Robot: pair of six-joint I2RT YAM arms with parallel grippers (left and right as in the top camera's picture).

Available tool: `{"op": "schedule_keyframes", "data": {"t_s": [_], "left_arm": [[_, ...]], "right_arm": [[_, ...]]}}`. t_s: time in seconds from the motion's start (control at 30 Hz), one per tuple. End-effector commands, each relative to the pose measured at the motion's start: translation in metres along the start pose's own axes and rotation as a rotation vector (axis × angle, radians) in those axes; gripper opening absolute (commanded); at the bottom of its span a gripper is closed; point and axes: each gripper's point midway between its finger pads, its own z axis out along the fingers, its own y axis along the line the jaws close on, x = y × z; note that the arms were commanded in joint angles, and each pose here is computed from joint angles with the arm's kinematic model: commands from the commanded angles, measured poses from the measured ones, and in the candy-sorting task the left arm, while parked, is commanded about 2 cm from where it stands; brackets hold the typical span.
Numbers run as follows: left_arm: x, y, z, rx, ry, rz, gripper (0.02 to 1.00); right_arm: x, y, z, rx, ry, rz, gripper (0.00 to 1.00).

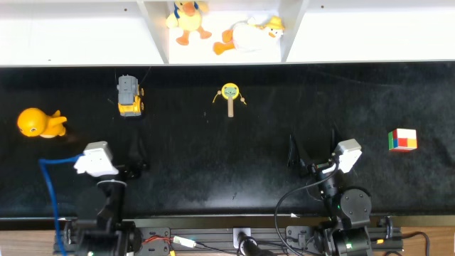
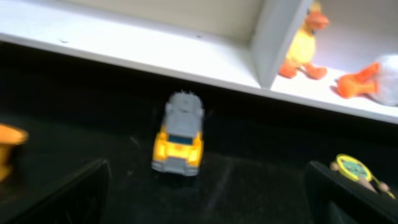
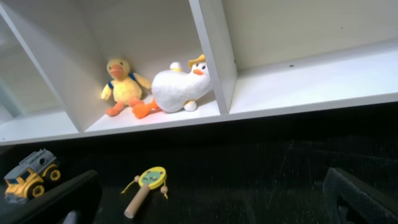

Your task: Store Toys

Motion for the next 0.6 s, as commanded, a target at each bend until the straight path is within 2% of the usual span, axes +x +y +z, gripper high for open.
{"op": "schedule_keyframes", "data": {"t_s": [0.03,0.17,0.33,0.6], "left_arm": [[-0.068,0.012,-0.030,-0.134,-0.085,0.015,1.000],[-0.102,0.019,-0.047,-0.219,-0.061,0.021,1.000],[-0.130,0.034,-0.057,-0.371,0.039,0.023,0.998],[-0.141,0.037,-0.045,-0.434,0.188,0.112,0.996]], "right_arm": [[0.003,-0.001,0.000,0.001,-0.001,0.000,0.996],[0.003,-0.001,0.000,0.001,-0.001,0.000,0.993],[0.003,-0.001,0.000,0.001,-0.001,0.000,0.996],[0.003,-0.001,0.000,0.001,-0.001,0.000,0.996]]}}
